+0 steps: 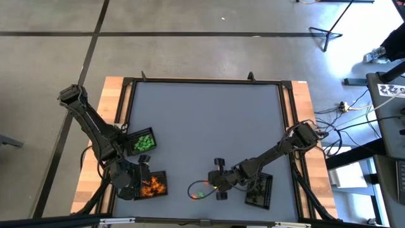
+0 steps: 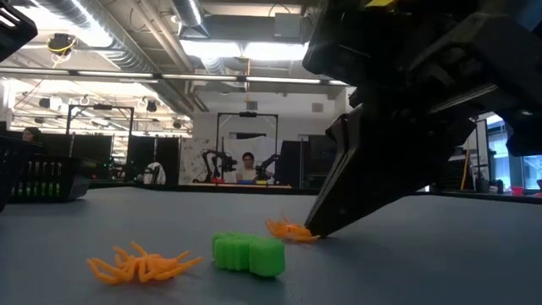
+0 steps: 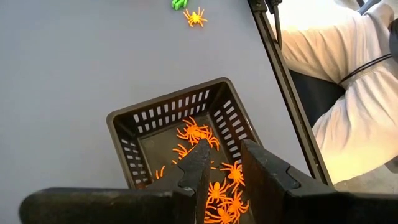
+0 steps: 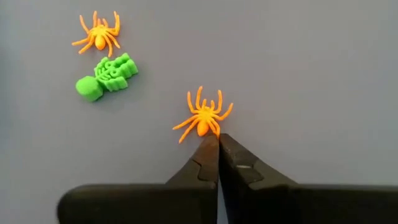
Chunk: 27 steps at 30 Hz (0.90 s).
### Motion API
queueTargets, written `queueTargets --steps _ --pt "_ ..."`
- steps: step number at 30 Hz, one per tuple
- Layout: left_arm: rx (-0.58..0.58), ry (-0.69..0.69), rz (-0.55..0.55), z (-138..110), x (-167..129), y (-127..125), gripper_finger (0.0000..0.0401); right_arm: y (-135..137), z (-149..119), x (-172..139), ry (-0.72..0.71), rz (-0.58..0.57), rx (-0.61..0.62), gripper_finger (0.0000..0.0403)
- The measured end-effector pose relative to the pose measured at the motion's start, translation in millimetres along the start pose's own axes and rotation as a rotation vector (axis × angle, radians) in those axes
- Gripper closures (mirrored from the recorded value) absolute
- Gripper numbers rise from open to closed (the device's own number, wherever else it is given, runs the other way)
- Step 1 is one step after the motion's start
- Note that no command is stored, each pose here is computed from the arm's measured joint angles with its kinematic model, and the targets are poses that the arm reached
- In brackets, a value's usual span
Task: Sort Halloween decoration
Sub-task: Put the orange spider toy into the bottom left black bin
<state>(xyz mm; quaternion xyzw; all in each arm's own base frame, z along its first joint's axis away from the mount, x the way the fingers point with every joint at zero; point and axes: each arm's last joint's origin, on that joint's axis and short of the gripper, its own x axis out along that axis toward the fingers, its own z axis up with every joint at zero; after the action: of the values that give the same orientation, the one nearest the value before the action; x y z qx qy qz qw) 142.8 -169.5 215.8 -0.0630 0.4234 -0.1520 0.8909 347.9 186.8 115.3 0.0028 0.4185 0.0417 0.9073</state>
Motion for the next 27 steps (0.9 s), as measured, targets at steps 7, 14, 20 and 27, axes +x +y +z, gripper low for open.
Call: queueTargets --steps 7,14,20,27 --pt "0.000 0.000 0.000 0 0 0 0.0319 4 32 -18 -0.114 -0.036 -0.061 0.0402" --pt "0.000 0.001 0.000 0 0 0 0.0319 14 86 -36 -0.335 -0.015 -0.182 0.0402" --pt "0.000 0.001 0.000 0 0 0 0.0319 10 113 -31 -0.443 0.024 -0.246 0.0403" --pt "0.000 0.000 0.000 0 0 0 0.0319 8 122 -12 -0.426 0.032 -0.291 0.0403"
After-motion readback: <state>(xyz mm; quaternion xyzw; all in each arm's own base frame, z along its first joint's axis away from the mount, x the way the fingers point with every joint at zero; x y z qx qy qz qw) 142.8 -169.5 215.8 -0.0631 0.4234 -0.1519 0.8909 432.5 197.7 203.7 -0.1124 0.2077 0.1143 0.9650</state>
